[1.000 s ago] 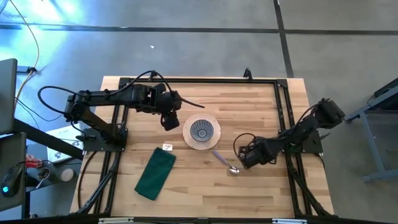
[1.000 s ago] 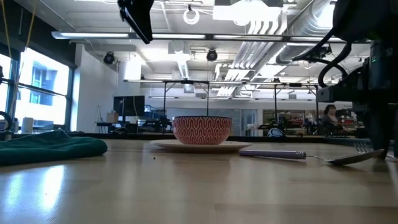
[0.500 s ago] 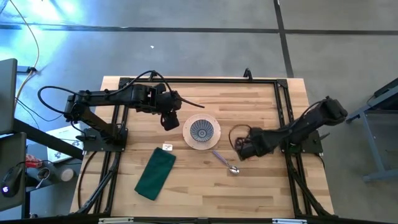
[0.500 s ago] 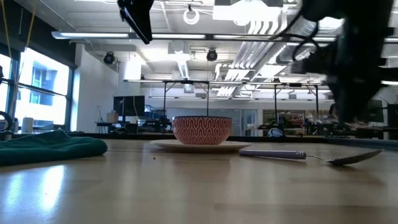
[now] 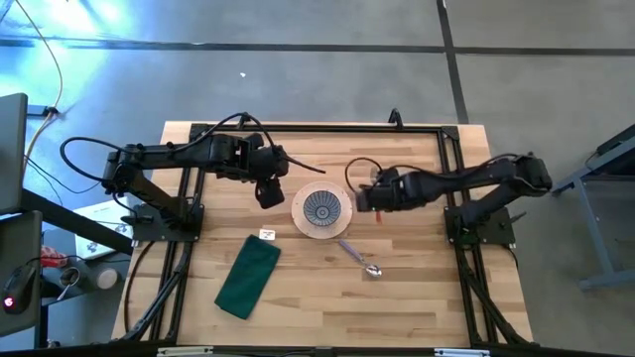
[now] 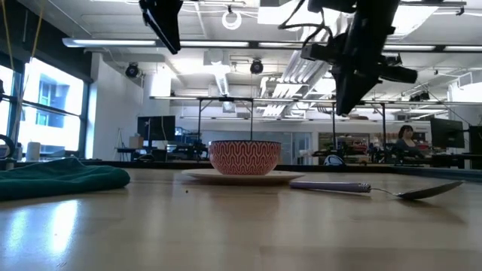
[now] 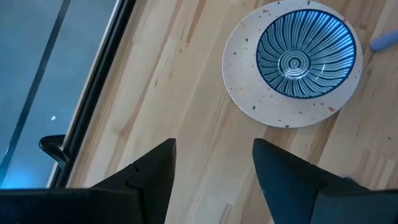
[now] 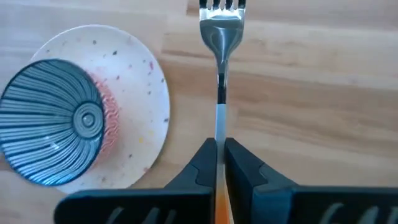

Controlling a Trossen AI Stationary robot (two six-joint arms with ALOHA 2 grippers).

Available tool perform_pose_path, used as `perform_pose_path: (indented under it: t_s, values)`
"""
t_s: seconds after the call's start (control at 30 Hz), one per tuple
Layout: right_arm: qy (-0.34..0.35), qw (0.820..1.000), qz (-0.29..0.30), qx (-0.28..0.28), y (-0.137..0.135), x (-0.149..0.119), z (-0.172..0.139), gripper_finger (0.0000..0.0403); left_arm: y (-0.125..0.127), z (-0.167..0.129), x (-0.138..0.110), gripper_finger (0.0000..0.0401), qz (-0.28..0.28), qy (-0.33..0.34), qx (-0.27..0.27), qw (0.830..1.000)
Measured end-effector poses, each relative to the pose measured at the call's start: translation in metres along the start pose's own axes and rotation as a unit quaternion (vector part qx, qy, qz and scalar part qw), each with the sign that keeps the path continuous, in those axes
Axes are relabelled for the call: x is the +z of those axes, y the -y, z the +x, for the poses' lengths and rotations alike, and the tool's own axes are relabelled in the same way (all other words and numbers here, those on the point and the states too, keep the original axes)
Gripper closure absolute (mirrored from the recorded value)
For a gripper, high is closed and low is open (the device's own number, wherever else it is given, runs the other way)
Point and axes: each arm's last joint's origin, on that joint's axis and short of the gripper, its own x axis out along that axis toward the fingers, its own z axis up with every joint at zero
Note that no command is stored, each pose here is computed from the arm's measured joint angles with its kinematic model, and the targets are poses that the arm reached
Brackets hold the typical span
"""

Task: Set table place
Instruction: Put the fork to the right of the white plate on the table

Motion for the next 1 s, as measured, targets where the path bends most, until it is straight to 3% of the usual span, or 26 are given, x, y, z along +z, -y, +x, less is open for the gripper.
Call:
perform_pose_path:
  t_s: [0.2,0.63,1.0]
  values:
    - [-0.003,1.000,0.010,0.001,0.004,0.007,0.019,0.0402,0.000,0.000,0.000,0.0196,-0.001,0.001,0.000,1.000]
    - [-0.072,0.997,-0.011,0.011,-0.017,-0.002,0.087,0.0403,0.000,0.000,0.000,0.0196,-0.001,0.002,0.000,1.000]
    - [-0.065,0.998,0.014,-0.018,-0.015,-0.007,0.093,0.0403,0.000,0.000,0.000,0.0196,-0.001,0.002,0.000,1.000]
